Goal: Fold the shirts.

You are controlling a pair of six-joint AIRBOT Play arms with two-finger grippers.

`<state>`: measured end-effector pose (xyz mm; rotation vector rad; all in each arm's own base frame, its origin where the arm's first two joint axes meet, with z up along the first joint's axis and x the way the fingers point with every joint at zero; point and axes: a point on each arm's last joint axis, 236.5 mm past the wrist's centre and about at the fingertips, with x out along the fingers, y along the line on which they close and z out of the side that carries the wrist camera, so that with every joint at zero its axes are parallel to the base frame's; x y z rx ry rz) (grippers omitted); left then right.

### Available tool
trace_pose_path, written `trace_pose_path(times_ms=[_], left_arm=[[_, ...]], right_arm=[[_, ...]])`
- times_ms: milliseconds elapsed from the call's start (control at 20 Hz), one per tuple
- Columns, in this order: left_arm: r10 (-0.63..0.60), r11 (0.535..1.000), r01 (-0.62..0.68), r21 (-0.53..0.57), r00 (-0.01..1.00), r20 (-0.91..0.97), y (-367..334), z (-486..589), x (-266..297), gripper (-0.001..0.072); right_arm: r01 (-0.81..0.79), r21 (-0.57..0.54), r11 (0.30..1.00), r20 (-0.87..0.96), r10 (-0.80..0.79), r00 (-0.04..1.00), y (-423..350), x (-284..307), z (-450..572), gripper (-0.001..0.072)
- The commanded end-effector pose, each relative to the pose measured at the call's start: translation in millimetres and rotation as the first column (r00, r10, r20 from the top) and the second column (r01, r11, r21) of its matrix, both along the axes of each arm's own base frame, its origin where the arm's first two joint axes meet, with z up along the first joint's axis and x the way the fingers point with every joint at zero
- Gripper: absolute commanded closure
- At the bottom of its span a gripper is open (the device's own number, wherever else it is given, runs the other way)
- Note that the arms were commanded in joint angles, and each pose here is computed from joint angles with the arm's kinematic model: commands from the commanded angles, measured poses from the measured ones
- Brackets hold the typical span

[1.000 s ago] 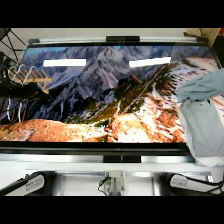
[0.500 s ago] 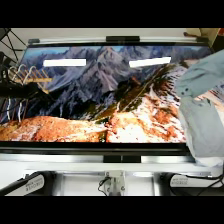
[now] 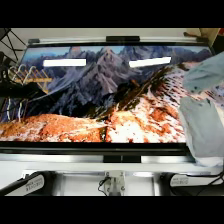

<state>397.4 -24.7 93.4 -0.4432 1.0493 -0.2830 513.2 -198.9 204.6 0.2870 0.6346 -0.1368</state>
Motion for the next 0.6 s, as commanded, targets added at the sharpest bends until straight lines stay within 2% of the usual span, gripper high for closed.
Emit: trace_pose_path(times_ms=[0, 100, 250, 400, 550], left_arm=[[0.001, 1.000, -0.001, 0.000, 1.000, -0.001, 0.2, -0.3, 0.0, 0.0679], [0.001, 1.000, -0.001, 0.000, 1.000, -0.001, 0.2, -0.3, 0.0, 0.0679], [0.010, 1.000, -0.010, 0.003, 1.000, 0.011, 1.7, 0.8, 3.1, 0.0679], [0.017, 1.000, -0.017, 0.005, 1.000, 0.023, 3.2, 1.8, 5.9, 0.0679], [0.024, 1.000, -0.024, 0.008, 0.999, 0.033, 4.5, 2.7, 8.4, 0.0679]], right_arm=[[-0.089, -0.014, 0.996, -0.226, 0.084, 0.970, 8.8, -40.5, -36.4, 0.0642], [-0.100, 0.013, 0.995, -0.276, 0.100, 0.956, 20.5, -60.2, -32.4, 0.0642], [0.025, -0.040, 0.999, -0.341, -0.037, 0.939, 6.2, -96.4, -16.6, 0.0642], [0.144, -0.144, 0.979, -0.536, -0.199, 0.820, -17.5, -164.4, -23.3, 0.0641], [0.260, -0.139, 0.955, -0.620, -0.289, 0.730, -23.7, -207.0, -23.5, 0.0642]])
